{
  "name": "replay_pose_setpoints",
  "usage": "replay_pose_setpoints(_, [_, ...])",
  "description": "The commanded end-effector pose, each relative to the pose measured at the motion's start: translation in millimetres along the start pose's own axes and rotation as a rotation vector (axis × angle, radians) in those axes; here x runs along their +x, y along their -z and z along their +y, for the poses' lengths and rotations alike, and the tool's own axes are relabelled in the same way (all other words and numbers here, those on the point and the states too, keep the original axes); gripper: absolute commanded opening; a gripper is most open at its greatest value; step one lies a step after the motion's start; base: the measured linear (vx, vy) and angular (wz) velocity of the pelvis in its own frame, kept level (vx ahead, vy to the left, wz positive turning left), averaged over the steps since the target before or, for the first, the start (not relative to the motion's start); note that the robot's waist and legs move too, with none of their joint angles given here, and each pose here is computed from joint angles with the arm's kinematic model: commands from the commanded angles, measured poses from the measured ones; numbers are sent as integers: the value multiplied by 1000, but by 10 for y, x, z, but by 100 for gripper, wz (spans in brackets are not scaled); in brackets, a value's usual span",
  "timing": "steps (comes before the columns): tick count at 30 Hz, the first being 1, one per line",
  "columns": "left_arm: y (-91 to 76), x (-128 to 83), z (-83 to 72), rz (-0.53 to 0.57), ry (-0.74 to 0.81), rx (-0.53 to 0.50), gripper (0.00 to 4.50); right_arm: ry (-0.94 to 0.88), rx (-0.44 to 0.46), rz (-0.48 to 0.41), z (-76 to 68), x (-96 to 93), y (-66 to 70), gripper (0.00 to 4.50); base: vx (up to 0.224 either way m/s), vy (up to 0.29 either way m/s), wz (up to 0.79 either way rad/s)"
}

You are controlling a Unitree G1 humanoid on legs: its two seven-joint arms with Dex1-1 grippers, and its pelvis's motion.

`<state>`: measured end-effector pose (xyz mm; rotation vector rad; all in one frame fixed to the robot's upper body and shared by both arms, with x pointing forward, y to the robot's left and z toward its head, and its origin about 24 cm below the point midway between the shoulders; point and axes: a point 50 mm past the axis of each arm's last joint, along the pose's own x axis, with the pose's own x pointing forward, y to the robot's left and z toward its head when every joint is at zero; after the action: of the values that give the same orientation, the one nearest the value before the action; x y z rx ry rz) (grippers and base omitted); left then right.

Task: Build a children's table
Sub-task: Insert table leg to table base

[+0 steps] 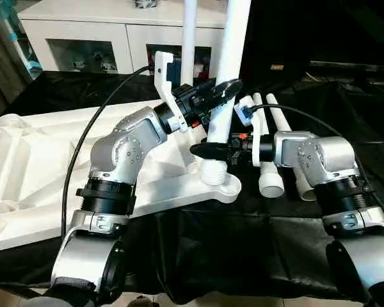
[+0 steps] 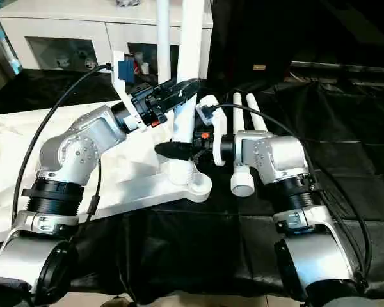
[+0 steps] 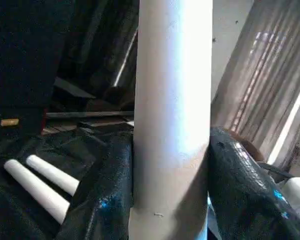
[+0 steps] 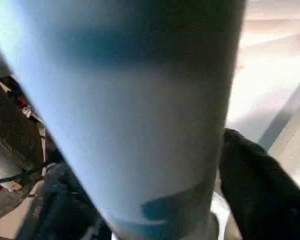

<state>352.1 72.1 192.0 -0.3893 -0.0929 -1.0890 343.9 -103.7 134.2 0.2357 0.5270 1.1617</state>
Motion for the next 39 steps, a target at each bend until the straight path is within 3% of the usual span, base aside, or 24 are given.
replay_pose_setpoints(1, [-60, 44, -21, 3, 15, 36, 182, 20, -32, 5, -1, -36, -14, 282, 0, 0, 0])
replay_pose_setpoints(5, [-62, 43, -18, 3, 14, 41, 182, 27, -44, 5, -4, -43, -10, 262, 0, 0, 0])
replay_pose_setpoints(11, [-57, 41, -8, 5, 11, 52, 182, 27, -26, -21, -7, -53, -27, 330, 0, 0, 0])
replay_pose_setpoints(23, [-44, 39, -3, 6, 14, 53, 182, 10, -31, -15, 12, -80, -3, 338, 0, 0, 0])
replay_pose_setpoints(28, [-42, 40, -11, 3, 18, 50, 182, 13, -20, -11, 3, -70, 25, 283, 0, 0, 0])
replay_pose_setpoints(39, [-52, 28, -14, -5, 17, 43, 182, 6, 8, -2, 0, -59, 70, 208, 0, 0, 0])
